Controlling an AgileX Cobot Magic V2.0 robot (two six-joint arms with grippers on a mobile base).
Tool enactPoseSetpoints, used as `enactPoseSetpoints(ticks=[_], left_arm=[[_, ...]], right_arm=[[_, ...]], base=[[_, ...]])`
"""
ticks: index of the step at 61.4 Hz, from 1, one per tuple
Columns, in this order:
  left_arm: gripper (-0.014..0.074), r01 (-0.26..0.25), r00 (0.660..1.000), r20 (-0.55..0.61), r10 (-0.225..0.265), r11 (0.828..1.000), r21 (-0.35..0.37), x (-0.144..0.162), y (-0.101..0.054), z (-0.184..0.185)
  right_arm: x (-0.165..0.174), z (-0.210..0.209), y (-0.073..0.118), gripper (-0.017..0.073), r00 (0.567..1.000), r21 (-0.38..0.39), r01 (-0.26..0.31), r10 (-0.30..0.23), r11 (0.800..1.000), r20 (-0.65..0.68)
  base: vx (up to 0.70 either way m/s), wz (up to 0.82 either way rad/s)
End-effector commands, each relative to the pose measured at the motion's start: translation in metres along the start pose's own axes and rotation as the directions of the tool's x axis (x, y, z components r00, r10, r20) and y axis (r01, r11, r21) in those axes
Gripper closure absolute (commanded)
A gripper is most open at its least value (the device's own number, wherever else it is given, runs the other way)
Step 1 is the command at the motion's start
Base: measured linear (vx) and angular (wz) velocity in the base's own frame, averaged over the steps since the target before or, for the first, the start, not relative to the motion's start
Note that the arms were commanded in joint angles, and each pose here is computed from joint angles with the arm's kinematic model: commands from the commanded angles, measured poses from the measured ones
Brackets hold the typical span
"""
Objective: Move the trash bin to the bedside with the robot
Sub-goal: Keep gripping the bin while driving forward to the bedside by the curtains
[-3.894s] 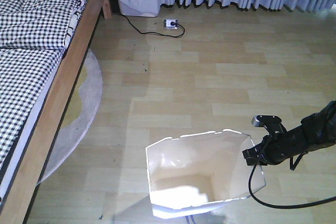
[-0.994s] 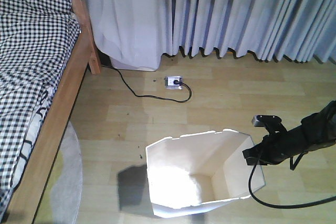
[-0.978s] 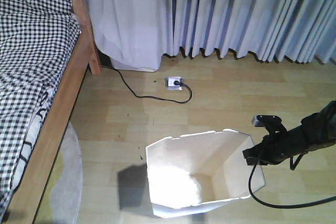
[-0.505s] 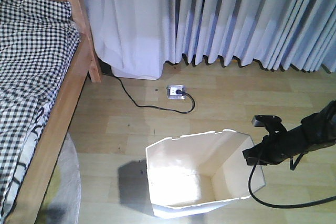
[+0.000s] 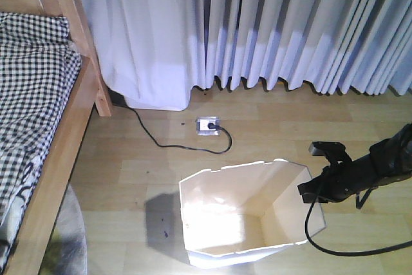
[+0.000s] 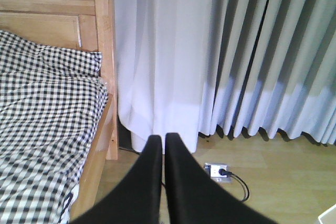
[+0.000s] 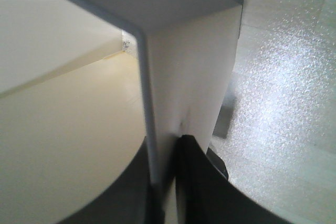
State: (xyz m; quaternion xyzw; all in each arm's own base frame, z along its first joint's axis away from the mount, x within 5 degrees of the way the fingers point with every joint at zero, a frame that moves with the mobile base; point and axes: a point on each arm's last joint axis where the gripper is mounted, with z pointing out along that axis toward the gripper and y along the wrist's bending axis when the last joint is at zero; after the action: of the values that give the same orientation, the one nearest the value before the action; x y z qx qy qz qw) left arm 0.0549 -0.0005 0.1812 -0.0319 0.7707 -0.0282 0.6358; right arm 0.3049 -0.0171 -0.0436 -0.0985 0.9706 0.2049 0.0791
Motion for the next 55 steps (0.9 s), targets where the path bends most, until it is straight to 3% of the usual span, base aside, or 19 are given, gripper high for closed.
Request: enactPoseSetpoints(ticks=[1, 55], left_arm=[[0.0599, 0.01, 0.998, 0.062, -0.01, 1.0, 0.004, -0.0006, 0.0001, 0.0005], [0.0599, 0.01, 0.998, 0.062, -0.01, 1.0, 0.004, -0.0006, 0.0001, 0.0005]], right_arm=[[-0.0207, -0.0234, 0.0197, 0.0566, 0.994, -0.163, 0.015, 0.002, 0.987, 0.105], [-0.0207, -0.0234, 0.0197, 0.0566, 0.994, -0.163, 0.015, 0.002, 0.987, 0.105]], base=[[0.17, -0.06], [0.14, 0.02]])
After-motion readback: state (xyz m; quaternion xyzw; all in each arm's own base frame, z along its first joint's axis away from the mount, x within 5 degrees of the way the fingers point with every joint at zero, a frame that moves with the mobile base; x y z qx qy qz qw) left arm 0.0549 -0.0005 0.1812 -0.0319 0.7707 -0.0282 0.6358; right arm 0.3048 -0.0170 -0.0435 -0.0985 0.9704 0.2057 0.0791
